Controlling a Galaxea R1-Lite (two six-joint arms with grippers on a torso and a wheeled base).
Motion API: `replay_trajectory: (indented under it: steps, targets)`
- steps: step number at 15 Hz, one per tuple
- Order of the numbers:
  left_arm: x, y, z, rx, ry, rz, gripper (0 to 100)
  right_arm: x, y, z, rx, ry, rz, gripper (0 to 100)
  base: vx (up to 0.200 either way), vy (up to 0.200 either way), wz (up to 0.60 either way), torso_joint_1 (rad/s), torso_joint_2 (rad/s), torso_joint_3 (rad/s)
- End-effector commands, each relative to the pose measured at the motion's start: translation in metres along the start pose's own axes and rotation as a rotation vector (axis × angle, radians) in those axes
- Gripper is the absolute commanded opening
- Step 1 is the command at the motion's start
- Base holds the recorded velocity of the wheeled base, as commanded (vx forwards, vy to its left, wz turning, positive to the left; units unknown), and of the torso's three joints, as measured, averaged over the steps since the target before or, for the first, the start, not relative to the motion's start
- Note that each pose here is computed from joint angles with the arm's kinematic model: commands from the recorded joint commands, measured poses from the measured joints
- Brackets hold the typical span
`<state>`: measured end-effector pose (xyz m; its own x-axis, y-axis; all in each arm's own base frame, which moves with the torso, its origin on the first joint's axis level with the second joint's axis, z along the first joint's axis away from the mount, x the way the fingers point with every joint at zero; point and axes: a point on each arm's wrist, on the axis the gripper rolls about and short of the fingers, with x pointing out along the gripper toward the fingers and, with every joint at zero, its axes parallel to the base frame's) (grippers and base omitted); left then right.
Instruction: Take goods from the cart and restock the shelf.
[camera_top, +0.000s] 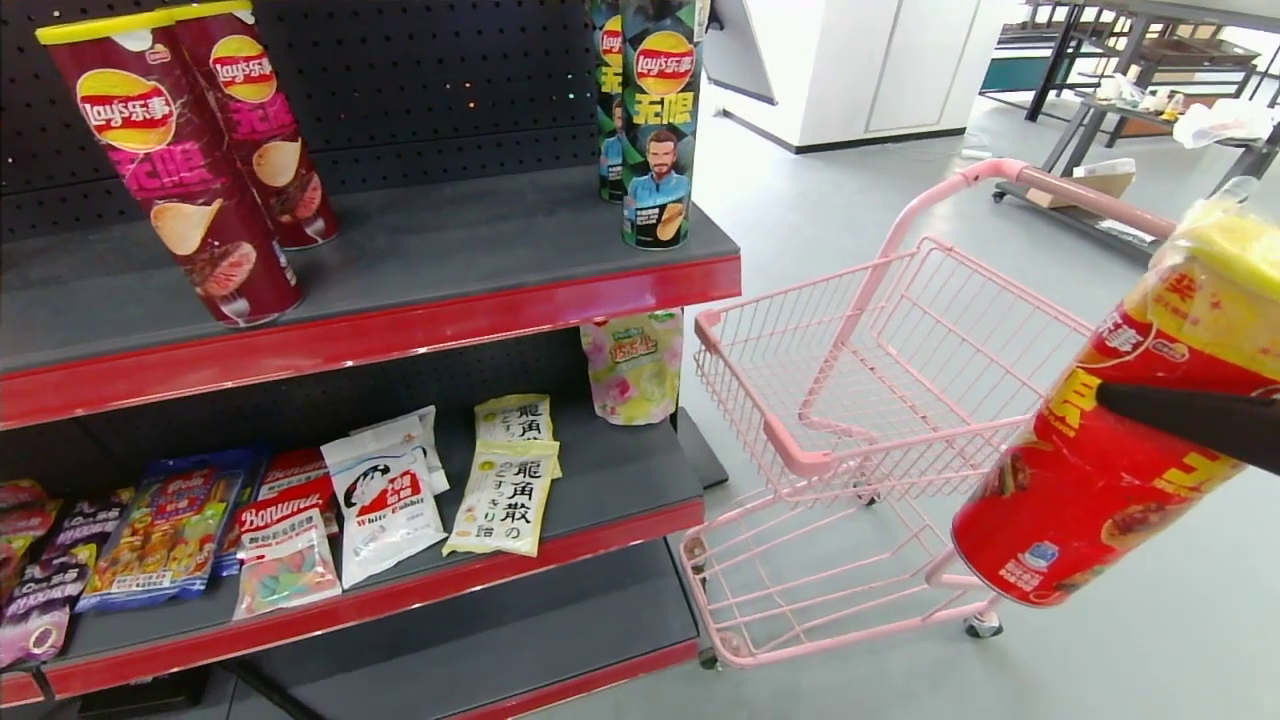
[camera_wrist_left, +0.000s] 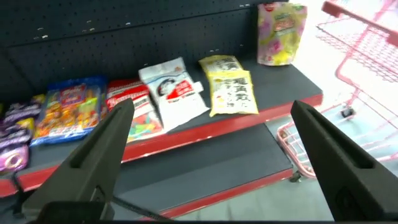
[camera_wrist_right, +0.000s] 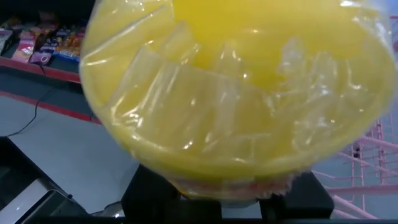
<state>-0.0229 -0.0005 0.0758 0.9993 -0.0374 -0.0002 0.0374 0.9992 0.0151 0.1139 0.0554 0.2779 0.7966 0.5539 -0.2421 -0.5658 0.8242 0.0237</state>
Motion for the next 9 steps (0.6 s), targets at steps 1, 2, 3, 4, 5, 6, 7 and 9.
replay_trajectory:
  steps: [1, 2, 3, 4, 5, 6, 7, 9]
  targets:
    - [0.0, 0.0, 0.0, -0.001, 0.0, 0.001, 100, 0.0051, -0.0008, 0.0006, 0.0, 0.004, 0.003, 0, 0.0, 0.0, 0.6, 0.002, 0.01, 0.002]
    - [0.0, 0.0, 0.0, -0.001, 0.0, -0.001, 100, 0.0057, -0.0009, 0.0013, -0.001, -0.005, 0.002, 0, 0.0, 0.0, 0.6, 0.007, 0.0, -0.002]
    - [0.0, 0.0, 0.0, -0.001, 0.0, 0.001, 100, 0.0088, -0.0015, 0.002, -0.003, -0.015, 0.002, 0, 0.0, 0.0, 0.6, -0.002, 0.0, 0.007]
    - [0.0, 0.0, 0.0, -0.001, 0.0, -0.001, 100, 0.0099, -0.0017, 0.0018, -0.003, -0.015, 0.002, 0, 0.0, 0.0, 0.6, 0.017, 0.0, -0.007]
    - [0.0, 0.0, 0.0, -0.001, 0.0, 0.001, 100, 0.0105, -0.0015, 0.0015, -0.005, -0.014, 0.005, 0, 0.0, 0.0, 0.6, 0.002, 0.0, -0.002]
    - [0.0, 0.0, 0.0, -0.001, 0.0, 0.001, 100, 0.0105, -0.0015, 0.0015, -0.005, -0.014, 0.005, 0, 0.0, 0.0, 0.0, 0.0, 0.0, 0.0]
    - [0.0, 0.0, 0.0, -0.003, 0.0, 0.001, 100, 0.0116, -0.0017, 0.0004, -0.016, -0.008, 0.007, 0, 0.0, 0.0, 0.0, 0.0, 0.0, 0.0]
    - [0.0, 0.0, 0.0, -0.003, 0.0, 0.001, 100, 0.0131, -0.0013, 0.0003, -0.018, -0.005, 0.011, 0, 0.0, 0.0, 0.0, 0.0, 0.0, 0.0]
